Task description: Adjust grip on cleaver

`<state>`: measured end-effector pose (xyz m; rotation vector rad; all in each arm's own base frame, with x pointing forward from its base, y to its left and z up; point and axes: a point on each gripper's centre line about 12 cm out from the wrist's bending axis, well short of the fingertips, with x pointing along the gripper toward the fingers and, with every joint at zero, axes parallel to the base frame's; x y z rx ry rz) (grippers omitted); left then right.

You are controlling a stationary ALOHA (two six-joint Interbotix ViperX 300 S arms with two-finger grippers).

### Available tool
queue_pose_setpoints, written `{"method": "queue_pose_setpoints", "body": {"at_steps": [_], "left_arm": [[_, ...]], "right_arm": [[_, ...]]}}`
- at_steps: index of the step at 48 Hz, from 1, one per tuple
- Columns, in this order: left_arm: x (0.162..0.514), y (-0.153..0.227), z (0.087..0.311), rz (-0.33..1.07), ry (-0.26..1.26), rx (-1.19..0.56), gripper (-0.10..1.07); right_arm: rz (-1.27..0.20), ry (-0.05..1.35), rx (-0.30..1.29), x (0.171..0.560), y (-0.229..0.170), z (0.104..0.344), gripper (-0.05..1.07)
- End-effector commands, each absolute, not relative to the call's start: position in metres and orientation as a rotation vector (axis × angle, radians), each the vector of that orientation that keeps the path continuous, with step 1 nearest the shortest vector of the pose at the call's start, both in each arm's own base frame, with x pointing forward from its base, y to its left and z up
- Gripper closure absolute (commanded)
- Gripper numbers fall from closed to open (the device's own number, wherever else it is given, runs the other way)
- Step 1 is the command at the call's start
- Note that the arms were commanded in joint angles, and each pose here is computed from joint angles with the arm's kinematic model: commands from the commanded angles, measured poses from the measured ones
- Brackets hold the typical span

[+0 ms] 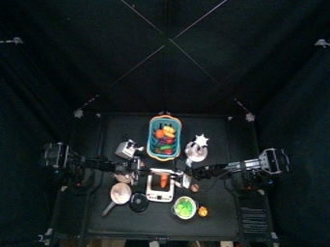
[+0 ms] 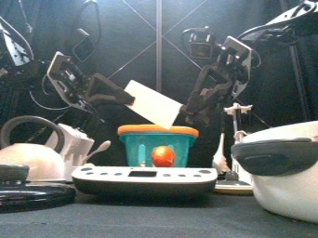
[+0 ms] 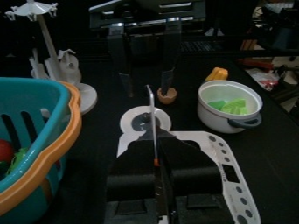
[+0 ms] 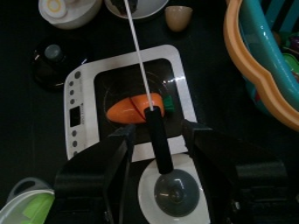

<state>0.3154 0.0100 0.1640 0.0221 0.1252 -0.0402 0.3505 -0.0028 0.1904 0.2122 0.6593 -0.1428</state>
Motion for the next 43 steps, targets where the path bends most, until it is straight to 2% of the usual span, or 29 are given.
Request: {"method": "queue_pose_setpoints", "body": {"at_steps": [1,14,24,43], "left_arm": [[0.32,0.011,0.176,-0.037,0.078,0.027,0.69],[0.318,0.011,0.175,-0.038,0.082,0.025,0.69],[0.313,0.009,0.163,-0.045,0.128,0.023,0.69],[0.308,0.009,0.145,-0.04,0.251,0.018,0.69]], "right_arm": [[-0.135,0.641,0.214,0.351,-0.002,0.196,0.29],[-0.148,0.65,0.206,0.35,-0.003,0.196,0.47],[-0.155,0.636,0.194,0.351,-0.005,0.202,0.57],[-0.162,0.627,0.198,0.353,-0.006,0.207,0.61]]}}
